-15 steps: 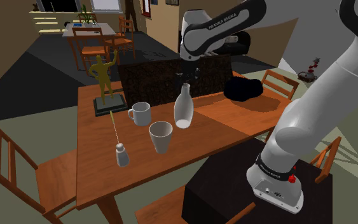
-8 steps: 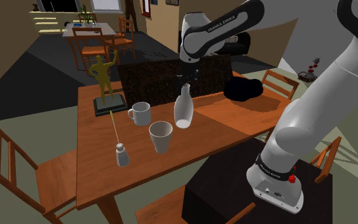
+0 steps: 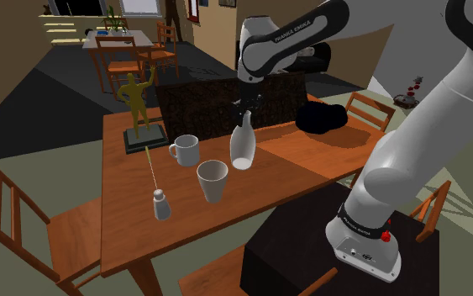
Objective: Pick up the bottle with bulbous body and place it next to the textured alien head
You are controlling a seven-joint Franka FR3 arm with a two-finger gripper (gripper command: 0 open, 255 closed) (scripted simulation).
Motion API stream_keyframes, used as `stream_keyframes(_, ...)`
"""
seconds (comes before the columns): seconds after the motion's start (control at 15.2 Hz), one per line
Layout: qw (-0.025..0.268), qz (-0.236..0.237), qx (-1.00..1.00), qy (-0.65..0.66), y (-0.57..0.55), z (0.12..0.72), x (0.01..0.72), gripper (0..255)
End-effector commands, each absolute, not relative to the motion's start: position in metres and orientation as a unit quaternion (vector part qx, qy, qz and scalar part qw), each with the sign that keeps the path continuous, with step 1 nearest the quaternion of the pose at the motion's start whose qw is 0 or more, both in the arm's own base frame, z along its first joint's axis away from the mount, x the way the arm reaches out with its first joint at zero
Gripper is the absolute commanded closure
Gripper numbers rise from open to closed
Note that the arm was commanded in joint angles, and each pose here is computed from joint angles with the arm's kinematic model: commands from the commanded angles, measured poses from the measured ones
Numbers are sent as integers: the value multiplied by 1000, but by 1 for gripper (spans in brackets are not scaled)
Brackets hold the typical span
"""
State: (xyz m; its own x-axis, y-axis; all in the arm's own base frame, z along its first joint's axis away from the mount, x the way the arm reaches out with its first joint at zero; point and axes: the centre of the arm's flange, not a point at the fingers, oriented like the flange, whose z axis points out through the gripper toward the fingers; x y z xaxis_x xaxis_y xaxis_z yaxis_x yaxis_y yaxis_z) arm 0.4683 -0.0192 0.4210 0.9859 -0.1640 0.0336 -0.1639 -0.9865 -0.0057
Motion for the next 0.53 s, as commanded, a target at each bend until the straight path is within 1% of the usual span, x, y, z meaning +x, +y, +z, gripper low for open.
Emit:
stream_keyframes(0.0, 2, -17, -996, 82, -19, 421, 468, 255)
stream_keyframes(0.13, 2, -17, -996, 82, -19, 421, 468, 255)
stream_keyframes(0.46, 2, -17, -996, 82, -19, 447, 468, 255)
